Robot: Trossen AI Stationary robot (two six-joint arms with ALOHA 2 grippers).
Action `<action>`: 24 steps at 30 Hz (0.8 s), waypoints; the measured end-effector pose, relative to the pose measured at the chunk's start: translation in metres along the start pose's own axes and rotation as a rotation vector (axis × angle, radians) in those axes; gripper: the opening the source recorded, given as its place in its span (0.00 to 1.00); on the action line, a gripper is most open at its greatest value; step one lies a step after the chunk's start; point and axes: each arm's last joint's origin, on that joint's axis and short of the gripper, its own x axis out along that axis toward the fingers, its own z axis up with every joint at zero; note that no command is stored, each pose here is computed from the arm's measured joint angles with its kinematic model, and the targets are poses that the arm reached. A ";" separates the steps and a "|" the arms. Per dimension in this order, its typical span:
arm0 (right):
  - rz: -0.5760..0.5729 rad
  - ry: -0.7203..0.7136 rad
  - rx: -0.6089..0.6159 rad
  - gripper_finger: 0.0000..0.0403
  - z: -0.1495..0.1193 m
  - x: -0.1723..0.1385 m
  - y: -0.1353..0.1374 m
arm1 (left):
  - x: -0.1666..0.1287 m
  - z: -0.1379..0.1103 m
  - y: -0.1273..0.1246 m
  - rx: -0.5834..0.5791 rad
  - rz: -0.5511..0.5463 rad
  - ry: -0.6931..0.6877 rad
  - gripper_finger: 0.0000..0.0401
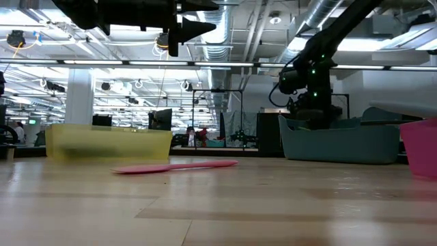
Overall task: Pick & Place Kitchen Items
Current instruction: Put the green spatula into the green bin
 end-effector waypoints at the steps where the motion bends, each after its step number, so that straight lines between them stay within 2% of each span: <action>1: 0.000 0.005 -0.001 0.09 0.000 0.001 0.000 | 0.000 0.000 0.000 0.000 0.000 0.000 0.47; 17: 0.000 -0.016 0.010 0.14 0.004 0.005 0.000 | 0.000 -0.001 0.000 0.001 0.004 0.010 0.47; 24: 0.002 -0.022 0.010 0.16 0.005 0.005 0.000 | 0.000 -0.009 0.004 0.012 0.036 0.092 0.47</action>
